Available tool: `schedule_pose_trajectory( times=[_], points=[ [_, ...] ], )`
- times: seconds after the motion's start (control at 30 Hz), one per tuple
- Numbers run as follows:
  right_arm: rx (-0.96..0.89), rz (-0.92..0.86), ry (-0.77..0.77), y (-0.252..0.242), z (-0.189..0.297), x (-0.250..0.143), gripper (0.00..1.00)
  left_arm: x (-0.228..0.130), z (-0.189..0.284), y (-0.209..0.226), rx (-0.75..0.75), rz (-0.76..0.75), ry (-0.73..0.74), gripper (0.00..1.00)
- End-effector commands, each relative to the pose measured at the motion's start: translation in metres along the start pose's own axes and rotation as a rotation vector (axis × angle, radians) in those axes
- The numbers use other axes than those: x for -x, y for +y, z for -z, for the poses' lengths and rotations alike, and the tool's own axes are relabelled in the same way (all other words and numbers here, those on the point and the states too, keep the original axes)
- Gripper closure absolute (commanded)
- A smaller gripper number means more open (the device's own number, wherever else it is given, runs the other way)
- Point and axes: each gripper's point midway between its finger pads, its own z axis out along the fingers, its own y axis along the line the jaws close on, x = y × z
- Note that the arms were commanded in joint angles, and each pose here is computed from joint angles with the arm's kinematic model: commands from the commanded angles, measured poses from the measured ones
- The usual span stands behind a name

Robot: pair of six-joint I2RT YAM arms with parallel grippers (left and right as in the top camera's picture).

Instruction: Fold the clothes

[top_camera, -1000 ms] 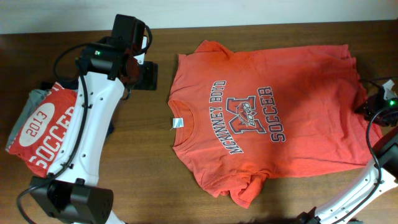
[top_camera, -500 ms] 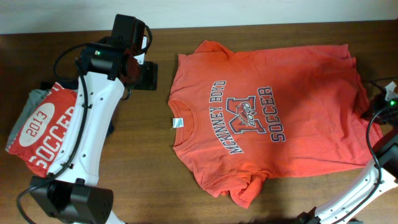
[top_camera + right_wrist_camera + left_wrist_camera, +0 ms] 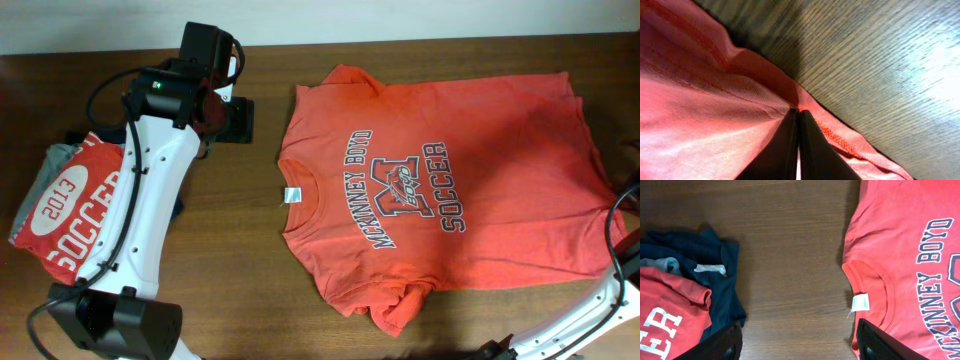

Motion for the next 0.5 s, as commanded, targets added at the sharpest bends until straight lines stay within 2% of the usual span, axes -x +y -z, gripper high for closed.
schedule_pose_trajectory(
  times=[0.0, 0.07, 0.13, 0.27, 0.33, 0.4, 0.47],
  points=[
    [0.018, 0.001, -0.056, 0.008, 0.022, 0.008, 0.96, 0.002, 0.013, 0.002, 0.003, -0.013, -0.032, 0.27],
    [0.056, 0.002, -0.060, 0.014, 0.023, 0.009, 0.95, 0.002, 0.013, 0.002, 0.003, -0.013, -0.033, 0.27],
    [0.092, 0.003, -0.064, 0.021, 0.024, 0.010, 0.86, 0.002, 0.013, 0.002, 0.003, -0.014, -0.032, 0.27],
    [0.169, 0.013, -0.104, 0.036, 0.041, 0.016, 0.78, 0.002, 0.013, 0.003, 0.012, -0.015, -0.034, 0.26],
    [0.176, 0.005, -0.137, 0.040, 0.056, 0.022, 0.78, 0.002, 0.013, 0.007, 0.034, -0.035, -0.035, 0.27],
    [0.165, -0.018, -0.171, 0.039, 0.074, 0.027, 0.84, 0.002, 0.013, 0.012, 0.061, -0.052, -0.033, 0.26],
    [0.147, -0.048, -0.204, 0.035, 0.093, 0.031, 0.86, -0.001, 0.014, 0.014, 0.072, -0.056, -0.025, 0.26]
  ],
)
